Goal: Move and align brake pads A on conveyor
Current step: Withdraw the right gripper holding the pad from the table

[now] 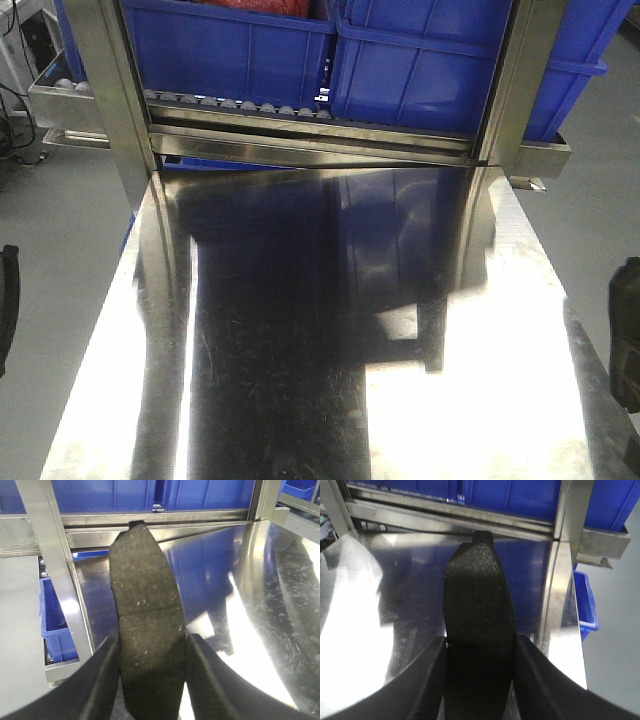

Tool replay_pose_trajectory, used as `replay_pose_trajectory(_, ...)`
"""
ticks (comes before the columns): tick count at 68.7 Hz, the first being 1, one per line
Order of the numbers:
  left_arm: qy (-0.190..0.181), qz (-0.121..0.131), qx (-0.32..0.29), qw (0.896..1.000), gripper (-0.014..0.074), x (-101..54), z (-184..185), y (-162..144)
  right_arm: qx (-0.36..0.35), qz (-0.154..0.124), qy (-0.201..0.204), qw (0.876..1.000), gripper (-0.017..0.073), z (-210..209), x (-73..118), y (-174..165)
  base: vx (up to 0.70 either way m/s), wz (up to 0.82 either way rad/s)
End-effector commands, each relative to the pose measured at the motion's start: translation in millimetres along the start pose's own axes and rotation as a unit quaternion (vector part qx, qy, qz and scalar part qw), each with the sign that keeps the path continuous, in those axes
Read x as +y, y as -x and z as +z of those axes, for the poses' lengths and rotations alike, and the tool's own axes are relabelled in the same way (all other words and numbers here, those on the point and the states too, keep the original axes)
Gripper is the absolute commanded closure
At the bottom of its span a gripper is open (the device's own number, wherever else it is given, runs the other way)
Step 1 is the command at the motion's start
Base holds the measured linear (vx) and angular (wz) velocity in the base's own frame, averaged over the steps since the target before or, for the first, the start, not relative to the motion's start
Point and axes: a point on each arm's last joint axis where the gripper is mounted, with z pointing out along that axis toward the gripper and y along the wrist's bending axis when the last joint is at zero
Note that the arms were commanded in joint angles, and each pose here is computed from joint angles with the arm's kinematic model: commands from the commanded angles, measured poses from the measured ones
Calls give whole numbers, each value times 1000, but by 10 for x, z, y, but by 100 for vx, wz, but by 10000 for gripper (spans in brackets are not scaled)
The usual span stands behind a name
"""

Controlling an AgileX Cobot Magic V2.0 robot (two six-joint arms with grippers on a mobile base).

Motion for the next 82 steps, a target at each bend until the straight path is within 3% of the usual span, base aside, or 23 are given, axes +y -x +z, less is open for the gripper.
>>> replay_pose_trajectory(1, -2, -4, -65, 998, 533, -5, -45, 190, -88, -7, -2, 996, 564, -94, -1, 145, 0, 0)
replay_pose_trajectory(33, -2, -4, -65, 998, 533, -5, -45, 190, -132, -5, -2, 991, 564, -127, -2, 174, 0, 0)
replay_pose_trajectory(82, -2, -4, -65, 998, 533, -5, -45, 190, -131, -5, -2, 991, 564, -127, -2, 173, 0, 0)
